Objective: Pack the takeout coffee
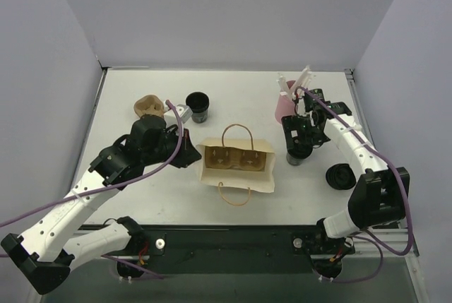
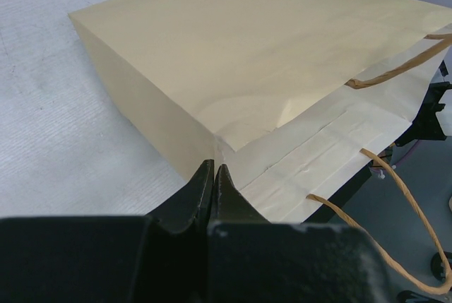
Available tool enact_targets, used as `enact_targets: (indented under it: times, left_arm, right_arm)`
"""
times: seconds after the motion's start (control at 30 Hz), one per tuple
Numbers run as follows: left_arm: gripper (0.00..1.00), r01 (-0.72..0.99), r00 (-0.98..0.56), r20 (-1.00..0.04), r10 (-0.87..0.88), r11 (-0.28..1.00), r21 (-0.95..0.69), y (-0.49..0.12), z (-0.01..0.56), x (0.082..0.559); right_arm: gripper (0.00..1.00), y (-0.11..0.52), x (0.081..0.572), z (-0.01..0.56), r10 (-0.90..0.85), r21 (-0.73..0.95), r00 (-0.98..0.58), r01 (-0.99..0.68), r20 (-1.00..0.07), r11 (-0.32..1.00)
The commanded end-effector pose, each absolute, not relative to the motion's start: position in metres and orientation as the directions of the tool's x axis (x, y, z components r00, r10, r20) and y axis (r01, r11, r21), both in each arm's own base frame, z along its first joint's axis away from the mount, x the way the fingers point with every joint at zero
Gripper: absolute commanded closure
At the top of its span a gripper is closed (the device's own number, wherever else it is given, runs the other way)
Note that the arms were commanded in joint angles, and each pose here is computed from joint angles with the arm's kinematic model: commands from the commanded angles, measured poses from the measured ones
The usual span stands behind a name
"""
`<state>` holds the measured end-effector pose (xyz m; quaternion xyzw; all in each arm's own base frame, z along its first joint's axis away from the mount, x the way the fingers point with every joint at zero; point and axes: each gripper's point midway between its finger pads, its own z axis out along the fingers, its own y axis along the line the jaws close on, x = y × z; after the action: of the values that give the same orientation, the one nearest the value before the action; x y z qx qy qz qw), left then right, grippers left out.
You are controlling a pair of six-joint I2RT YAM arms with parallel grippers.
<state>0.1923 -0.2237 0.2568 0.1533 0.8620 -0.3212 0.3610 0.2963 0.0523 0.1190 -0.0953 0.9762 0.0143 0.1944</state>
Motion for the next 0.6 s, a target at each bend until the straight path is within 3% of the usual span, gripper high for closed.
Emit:
enact_targets:
  times: [0.0,0.57]
  left_arm:
    - [1.0,0.516,-0.662,-0.75,-0.001,0.725,-0.456,-0.225,0.274,0.194]
    - [1.0,0.509,-0.662,-0.75,-0.011,0.728,-0.46,-0.226,0.274,0.196]
  right_arm:
    - [0.06,0.039,0.296,0.122,-0.228,-0.113,-0.912,-0.201,-0.34,0.973]
    - [0.19,0.042,0.304,0.109,-0.215,-0.109,-0.927,-0.19,-0.307,0.976]
